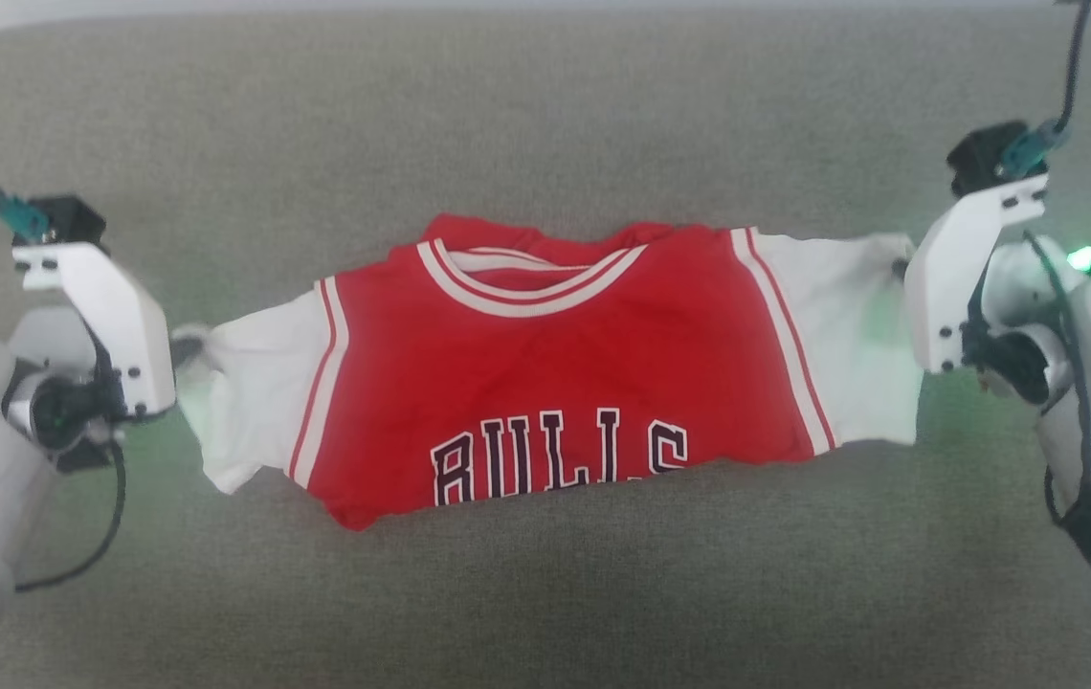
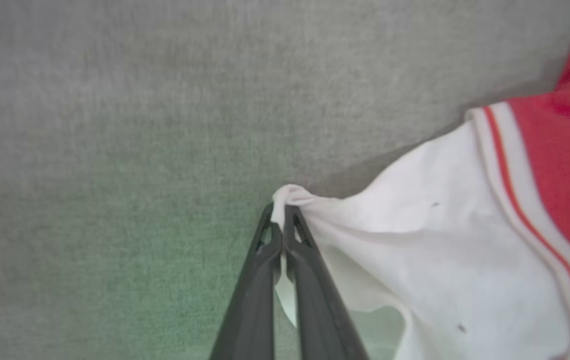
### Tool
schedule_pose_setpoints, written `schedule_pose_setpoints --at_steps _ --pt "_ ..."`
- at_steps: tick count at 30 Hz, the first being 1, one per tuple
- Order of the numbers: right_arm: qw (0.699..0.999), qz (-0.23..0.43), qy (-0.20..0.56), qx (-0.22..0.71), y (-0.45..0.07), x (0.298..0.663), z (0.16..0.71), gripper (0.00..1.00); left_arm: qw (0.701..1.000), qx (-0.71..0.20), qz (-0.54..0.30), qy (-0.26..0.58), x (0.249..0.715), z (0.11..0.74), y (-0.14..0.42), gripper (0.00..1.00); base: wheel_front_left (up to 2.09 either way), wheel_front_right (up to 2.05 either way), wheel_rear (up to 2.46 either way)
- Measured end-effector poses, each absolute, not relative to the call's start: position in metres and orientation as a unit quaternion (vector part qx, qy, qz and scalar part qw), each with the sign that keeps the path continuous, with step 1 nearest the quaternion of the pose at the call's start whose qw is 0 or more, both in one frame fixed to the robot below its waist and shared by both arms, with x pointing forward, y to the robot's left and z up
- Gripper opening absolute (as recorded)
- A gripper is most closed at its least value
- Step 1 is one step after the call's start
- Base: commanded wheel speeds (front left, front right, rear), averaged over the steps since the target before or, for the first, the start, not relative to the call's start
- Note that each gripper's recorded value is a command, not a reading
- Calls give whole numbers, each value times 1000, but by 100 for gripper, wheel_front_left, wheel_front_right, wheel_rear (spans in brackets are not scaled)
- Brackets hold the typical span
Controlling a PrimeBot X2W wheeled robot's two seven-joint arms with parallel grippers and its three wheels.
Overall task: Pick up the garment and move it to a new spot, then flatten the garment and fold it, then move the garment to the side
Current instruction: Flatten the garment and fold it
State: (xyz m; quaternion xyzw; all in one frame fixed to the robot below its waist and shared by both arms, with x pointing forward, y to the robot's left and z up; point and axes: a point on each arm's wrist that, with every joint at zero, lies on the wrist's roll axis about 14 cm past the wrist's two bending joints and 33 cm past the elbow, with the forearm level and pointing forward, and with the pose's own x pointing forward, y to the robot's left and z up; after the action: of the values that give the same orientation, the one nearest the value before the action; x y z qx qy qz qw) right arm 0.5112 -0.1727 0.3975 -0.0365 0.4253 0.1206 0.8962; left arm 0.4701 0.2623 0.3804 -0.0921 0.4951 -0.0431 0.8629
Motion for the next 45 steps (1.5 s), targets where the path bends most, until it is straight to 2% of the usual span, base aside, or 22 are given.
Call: schedule_pose_setpoints --at_steps 9,13,14,19,25,35,39,45 --pt "957 147 237 -78 -160 543 514 0 929 -52 -52 363 509 486 269 0 0 0 0" --pt "976 149 138 -81 -156 548 582 0 954 -25 -50 293 517 550 272 0 0 0 0" --pt "982 146 86 -82 -155 547 619 0 966 -18 -48 253 518 585 273 0 0 0 0" --pt "986 141 -37 -76 -151 537 704 0 988 4 -50 147 514 675 271 0 0 0 0" --pt "977 130 -153 -75 -148 520 788 0 998 23 -50 33 501 766 267 0 0 0 0" --pt "970 121 -194 -82 -146 525 817 0 997 38 -52 -31 503 811 258 0 0 0 0" --pt "972 113 -182 -95 -150 544 808 0 997 45 -52 -43 519 810 254 0 0 0 0" --pt "962 94 -221 -132 -164 583 815 0 994 50 -61 -75 562 812 238 0 0 0 0"
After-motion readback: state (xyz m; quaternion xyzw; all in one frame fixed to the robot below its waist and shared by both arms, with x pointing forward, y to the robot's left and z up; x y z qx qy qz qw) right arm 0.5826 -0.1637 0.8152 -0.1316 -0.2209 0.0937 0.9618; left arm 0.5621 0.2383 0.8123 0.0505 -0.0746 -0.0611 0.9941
